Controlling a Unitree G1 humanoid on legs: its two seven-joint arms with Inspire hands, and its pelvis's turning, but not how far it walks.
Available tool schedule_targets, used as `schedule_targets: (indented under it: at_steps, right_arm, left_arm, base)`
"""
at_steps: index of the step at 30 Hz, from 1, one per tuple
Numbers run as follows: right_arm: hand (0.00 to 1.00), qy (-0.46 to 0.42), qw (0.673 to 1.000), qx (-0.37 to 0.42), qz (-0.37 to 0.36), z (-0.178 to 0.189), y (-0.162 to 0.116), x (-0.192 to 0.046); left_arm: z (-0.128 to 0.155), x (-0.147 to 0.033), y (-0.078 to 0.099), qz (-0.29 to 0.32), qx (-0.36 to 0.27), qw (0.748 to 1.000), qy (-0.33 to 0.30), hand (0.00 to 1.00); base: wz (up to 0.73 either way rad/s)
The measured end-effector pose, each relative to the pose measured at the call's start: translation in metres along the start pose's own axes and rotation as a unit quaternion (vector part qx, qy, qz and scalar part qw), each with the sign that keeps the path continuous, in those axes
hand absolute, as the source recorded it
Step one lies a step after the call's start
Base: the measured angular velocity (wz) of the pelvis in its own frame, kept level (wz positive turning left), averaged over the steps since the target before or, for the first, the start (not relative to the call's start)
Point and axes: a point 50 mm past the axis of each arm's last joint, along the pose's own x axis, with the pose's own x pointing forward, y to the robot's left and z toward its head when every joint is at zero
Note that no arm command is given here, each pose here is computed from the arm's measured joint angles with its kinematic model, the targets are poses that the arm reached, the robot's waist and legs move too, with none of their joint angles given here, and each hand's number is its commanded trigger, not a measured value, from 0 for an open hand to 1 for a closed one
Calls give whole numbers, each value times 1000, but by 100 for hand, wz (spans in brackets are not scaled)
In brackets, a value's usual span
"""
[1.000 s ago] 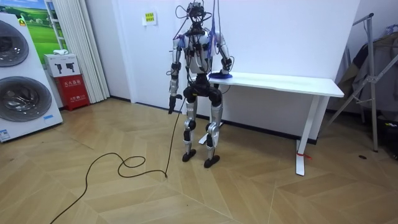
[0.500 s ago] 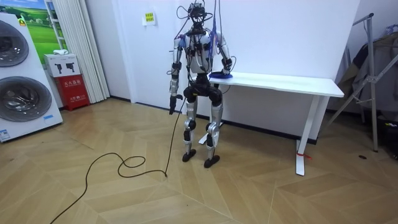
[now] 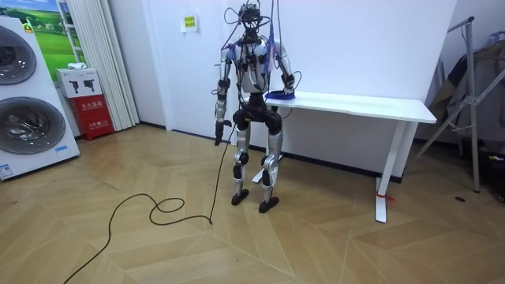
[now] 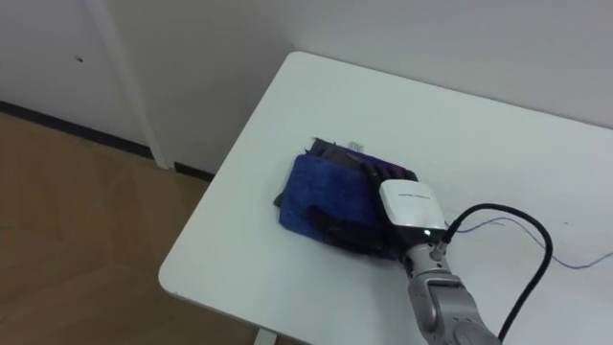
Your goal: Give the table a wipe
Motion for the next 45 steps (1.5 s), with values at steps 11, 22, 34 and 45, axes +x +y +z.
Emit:
schedule_targets:
  at_steps: [11, 22, 34, 45]
  right_arm:
    - [0, 20, 999, -25, 28, -6, 4, 2]
    - [100, 36, 997, -49, 40, -11, 10, 1]
    - [100, 47, 998, -46, -15, -15, -3, 11]
    - [100, 32, 999, -32, -15, -9, 0, 11]
  left_arm:
    - [0, -2, 1, 2, -3, 1000, -5, 0]
    - [-6, -3, 3, 5, -8, 1000, 4, 0]
    - [-10, -3, 2, 5, -9, 1000, 11, 0]
    - [9, -2, 6, 12, -12, 1000, -20, 0]
  base:
    - [1]
    - [6]
    - [6]
    - [1]
